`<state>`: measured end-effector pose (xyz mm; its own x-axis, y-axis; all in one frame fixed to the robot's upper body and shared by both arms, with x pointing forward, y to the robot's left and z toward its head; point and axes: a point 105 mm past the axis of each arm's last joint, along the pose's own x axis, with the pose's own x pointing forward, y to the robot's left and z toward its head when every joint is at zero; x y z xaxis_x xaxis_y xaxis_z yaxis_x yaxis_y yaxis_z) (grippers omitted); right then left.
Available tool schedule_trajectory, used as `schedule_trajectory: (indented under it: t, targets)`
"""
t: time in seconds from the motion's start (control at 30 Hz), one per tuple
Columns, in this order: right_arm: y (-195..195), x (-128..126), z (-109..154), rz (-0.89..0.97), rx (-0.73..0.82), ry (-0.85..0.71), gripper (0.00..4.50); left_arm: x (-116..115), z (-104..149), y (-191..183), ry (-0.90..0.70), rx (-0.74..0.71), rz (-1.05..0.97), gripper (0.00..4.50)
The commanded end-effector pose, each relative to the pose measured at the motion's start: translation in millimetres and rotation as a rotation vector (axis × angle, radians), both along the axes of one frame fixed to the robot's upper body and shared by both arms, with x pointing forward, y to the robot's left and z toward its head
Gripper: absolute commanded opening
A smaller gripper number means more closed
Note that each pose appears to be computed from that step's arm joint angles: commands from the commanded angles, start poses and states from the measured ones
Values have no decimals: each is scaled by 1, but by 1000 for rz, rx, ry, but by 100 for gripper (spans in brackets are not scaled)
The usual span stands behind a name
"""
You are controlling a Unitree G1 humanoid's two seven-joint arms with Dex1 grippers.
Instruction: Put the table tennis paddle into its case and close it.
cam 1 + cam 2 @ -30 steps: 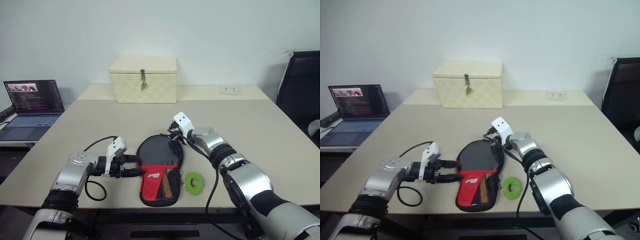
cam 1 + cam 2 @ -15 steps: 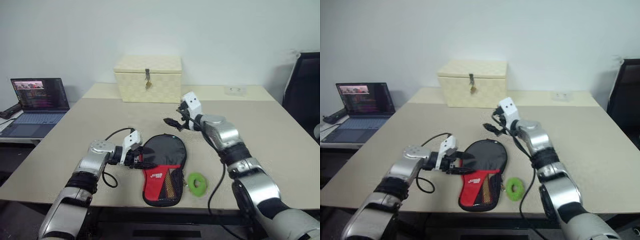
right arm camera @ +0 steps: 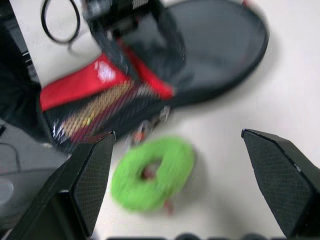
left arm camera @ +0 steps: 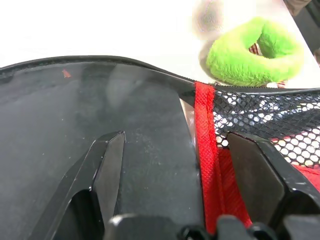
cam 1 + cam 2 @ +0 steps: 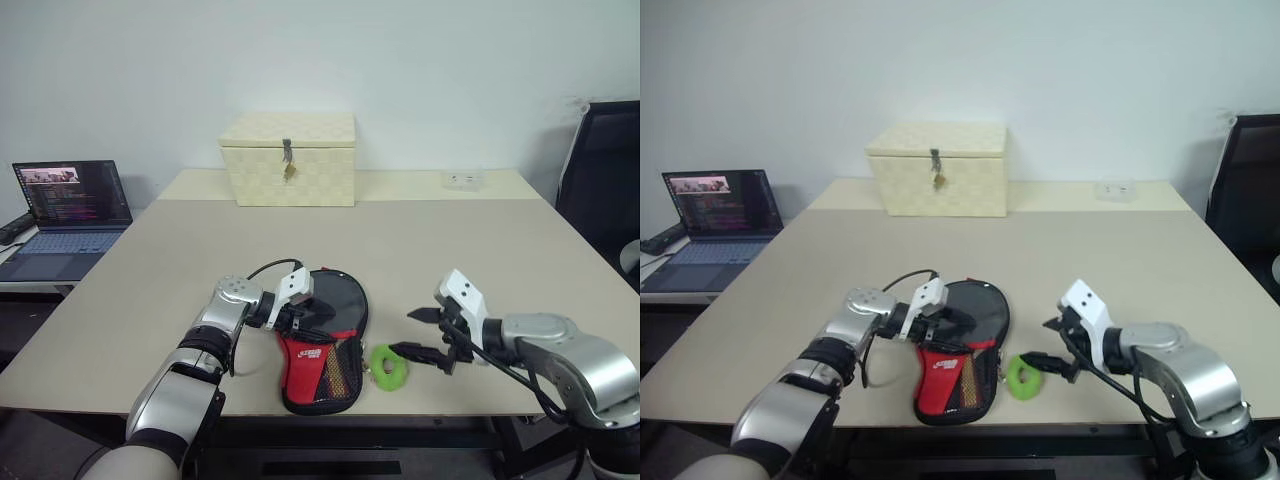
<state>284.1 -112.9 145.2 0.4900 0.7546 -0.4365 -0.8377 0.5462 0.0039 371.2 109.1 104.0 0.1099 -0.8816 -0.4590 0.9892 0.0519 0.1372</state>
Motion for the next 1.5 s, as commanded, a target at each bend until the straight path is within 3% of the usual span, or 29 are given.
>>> schedule_trajectory:
  t: [0.03,0.3,0.47,0.57,0.73,0.93,1.17,1.3,1.5]
  targets:
    - [6,-2,5,-10,18,-30,445,-6,-19,6,54,51,5,352]
    - [12,9,-33,-89,-12,49,445,-12,-34,14,94,41,42,352]
    - [6,13,-55,-112,-109,66,445,-13,-38,13,100,33,47,352]
    - [3,14,-60,-103,-158,48,382,-14,-38,12,101,31,46,352]
    - [-6,14,-67,-68,-274,-6,208,-15,-40,11,108,38,34,352]
    - [3,5,-50,0,-256,-59,10,-17,-45,6,114,48,23,352]
    - [3,-14,-33,118,-294,-91,2,-16,-47,3,116,53,33,352]
    - [-7,-36,-40,215,-380,-65,2,-16,-50,3,119,59,43,352]
    - [3,-68,-46,327,-354,-3,2,-17,-53,4,128,63,50,352]
